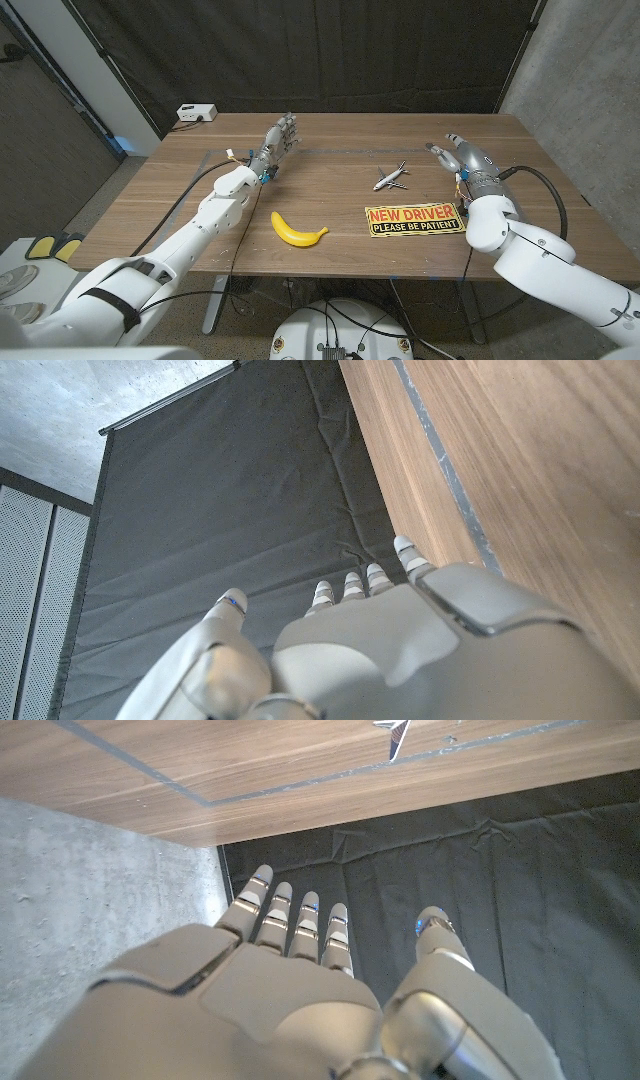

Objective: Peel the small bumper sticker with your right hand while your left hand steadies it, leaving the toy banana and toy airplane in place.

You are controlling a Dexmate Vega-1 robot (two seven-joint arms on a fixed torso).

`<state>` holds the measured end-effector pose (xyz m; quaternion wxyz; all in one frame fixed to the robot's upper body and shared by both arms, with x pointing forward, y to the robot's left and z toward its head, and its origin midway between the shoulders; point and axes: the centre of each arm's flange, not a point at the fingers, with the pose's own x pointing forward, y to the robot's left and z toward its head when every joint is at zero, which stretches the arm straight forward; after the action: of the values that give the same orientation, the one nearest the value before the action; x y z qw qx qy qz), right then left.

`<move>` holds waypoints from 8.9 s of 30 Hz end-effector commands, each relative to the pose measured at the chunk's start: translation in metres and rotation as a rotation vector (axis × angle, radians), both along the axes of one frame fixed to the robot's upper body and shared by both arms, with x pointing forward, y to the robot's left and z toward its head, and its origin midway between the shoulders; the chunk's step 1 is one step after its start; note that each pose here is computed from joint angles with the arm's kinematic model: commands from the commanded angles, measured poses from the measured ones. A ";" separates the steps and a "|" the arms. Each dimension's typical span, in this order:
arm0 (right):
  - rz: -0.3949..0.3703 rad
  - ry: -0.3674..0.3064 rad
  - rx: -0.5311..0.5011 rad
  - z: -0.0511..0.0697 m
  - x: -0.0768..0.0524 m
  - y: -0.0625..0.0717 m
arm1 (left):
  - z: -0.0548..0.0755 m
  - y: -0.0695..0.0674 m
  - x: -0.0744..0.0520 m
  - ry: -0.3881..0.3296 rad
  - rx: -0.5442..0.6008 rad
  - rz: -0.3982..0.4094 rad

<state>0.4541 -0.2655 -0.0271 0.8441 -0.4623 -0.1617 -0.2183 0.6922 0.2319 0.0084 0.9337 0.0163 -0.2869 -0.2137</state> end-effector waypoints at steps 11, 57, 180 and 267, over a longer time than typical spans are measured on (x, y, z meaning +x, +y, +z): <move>-0.139 0.094 -0.024 -0.012 -0.039 0.017 | 0.009 -0.014 0.011 -0.008 0.025 -0.052; -0.668 0.180 -0.065 -0.042 -0.052 0.039 | 0.013 -0.018 0.014 -0.009 0.051 -0.084; -0.516 0.818 0.035 -0.072 0.021 0.015 | 0.019 -0.018 0.012 -0.005 0.064 -0.062; -0.513 0.397 -0.071 -0.067 0.031 0.030 | 0.021 -0.011 0.020 0.012 0.061 -0.057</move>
<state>0.4921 -0.2376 -0.0956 0.7629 -0.5518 0.1948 -0.2750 0.7106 0.2215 0.0293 0.9281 0.0358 -0.2749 -0.2486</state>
